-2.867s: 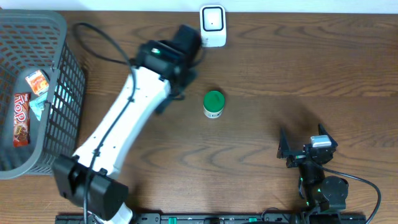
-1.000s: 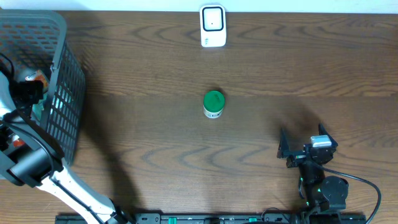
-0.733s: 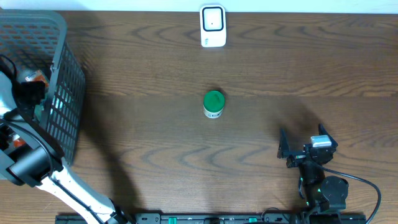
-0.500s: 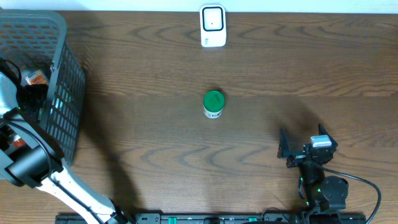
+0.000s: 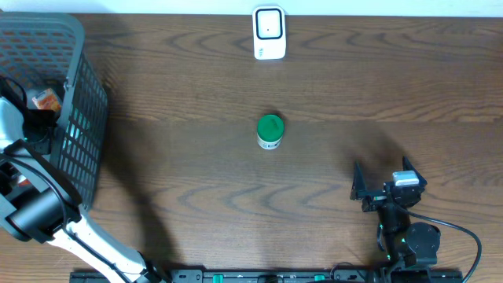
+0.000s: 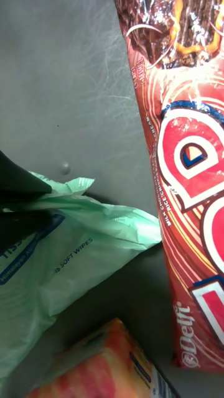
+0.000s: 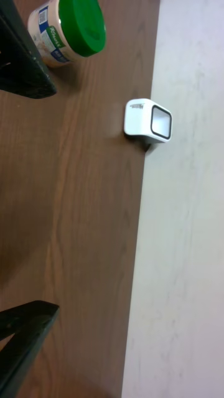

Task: Scan the item barcode
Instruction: 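Move the left gripper back into the basket over the wipes pack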

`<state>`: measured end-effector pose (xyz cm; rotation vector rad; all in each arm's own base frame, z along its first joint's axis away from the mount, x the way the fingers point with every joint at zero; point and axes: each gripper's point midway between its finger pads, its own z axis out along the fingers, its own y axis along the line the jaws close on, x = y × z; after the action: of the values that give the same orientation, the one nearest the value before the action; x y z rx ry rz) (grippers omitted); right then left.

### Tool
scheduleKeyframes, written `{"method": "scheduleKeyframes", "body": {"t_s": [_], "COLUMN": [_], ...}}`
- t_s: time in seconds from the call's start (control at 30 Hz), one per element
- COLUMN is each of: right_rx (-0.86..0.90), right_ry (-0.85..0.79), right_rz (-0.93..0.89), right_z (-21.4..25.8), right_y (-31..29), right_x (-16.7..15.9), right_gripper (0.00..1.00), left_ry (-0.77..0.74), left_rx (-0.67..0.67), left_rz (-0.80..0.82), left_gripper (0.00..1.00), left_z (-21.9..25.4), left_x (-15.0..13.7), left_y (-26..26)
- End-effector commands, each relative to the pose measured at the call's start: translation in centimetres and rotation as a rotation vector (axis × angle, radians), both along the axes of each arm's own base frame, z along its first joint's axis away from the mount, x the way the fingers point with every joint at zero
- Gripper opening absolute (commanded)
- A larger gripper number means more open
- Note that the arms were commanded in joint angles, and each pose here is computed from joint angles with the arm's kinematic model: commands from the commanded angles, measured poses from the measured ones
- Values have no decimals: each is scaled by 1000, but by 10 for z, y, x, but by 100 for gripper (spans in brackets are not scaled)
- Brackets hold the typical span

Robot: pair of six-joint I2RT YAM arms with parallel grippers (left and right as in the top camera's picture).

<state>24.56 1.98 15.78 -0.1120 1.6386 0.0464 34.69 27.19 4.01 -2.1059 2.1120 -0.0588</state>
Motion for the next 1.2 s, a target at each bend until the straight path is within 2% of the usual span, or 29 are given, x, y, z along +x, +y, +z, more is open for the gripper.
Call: {"method": "scheduleKeyframes", "body": {"t_s": [0.0,0.13,0.27,0.5,0.93,1.13,1.17], "right_rx": [-8,-8,-8,-8,-8,-8,-8], "right_ry": [-1,-1,-1,-1,0,-1,-1], "right_rz": [0,0,0,0,0,0,0], "right_z": [0,0,0,0,0,0,0], "right_y": [0,0,0,0,0,0,0], "right_x": [0,0,0,0,0,0,0], "right_gripper": [99,99,99,99,99,99,99], "left_ry": [-14,-160,-279,-411,-491,-485,-473], "left_rx": [-59,21,133,270,344,342,334], "left_rz": [-16,0,14,10,5,3,5], "left_gripper": [7,7,7,7,7,7,22], "left_z": [0,64,133,210,252,254,250], "left_x": [-8,-4,-15,-33,-45,-49,-50], "left_y": [-9,4,10,1,-11,-14,-14]}}
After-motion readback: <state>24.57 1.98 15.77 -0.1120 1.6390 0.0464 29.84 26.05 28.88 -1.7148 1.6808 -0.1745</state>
